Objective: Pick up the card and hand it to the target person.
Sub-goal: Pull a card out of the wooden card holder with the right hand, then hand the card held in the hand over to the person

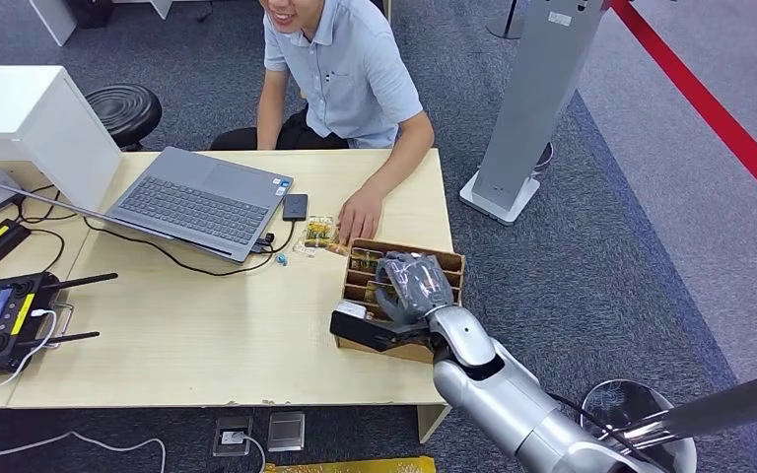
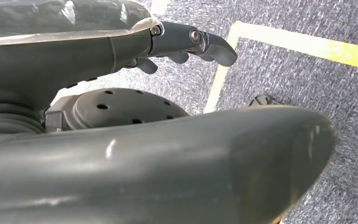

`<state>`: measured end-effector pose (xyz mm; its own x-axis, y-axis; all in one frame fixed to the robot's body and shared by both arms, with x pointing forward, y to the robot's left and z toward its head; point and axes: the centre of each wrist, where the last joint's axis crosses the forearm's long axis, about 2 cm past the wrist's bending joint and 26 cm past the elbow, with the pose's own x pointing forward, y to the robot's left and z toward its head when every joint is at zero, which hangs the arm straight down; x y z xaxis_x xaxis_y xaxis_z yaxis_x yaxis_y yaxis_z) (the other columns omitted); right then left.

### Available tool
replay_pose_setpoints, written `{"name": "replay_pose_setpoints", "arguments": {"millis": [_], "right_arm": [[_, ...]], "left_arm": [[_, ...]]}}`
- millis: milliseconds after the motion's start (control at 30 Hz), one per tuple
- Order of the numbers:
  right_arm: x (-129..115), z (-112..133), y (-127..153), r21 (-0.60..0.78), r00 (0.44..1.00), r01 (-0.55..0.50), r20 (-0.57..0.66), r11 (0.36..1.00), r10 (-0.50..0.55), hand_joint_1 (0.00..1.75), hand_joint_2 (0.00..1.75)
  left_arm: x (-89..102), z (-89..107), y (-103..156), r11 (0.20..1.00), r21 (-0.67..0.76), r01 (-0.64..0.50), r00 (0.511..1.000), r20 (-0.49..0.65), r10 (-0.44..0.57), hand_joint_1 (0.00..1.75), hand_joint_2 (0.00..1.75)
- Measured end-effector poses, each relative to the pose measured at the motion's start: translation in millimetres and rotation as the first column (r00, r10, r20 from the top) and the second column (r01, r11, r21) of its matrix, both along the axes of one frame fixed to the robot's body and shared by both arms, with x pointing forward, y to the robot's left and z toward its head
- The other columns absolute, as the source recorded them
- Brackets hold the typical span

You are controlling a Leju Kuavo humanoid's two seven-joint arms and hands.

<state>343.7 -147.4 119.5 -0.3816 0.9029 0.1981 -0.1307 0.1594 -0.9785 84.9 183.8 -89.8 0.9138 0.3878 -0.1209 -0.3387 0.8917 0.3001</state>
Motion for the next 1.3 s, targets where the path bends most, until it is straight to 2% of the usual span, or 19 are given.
{"name": "replay_pose_setpoints", "arguments": {"millis": [200,367,833,1067,1300], "right_arm": [[-0.9,0.1,-0.2,0.028,1.0,-0.021,0.014,0.999,0.02,1.75,1.75],[-2.0,7.5,0.9,0.099,0.995,-0.08,0.072,0.992,0.073,1.75,1.75],[5.6,68.6,0.8,0.242,0.938,-0.192,0.332,0.951,0.105,1.75,1.75],[27.6,98.3,7.5,0.246,0.907,-0.213,0.411,0.946,0.097,1.75,1.75],[56.9,111.9,21.1,0.227,0.93,-0.117,0.367,0.967,0.027,1.75,1.75]], "left_arm": [[-0.6,-1.5,5.9,1.0,-0.003,-0.012,1.0,0.005,0.012,0.0,0.0],[-1.2,-2.8,10.7,1.0,-0.011,-0.02,1.0,0.019,0.02,0.0,0.0],[-1.9,-4.2,17.0,0.999,-0.01,-0.04,0.999,0.026,0.04,0.0,0.0],[-0.5,-3.7,15.8,1.0,-0.018,-0.019,1.0,-0.014,0.018,0.0,0.0],[-0.3,-2.2,9.2,0.999,-0.028,0.015,0.998,-0.056,-0.017,0.0,0.0]]}}
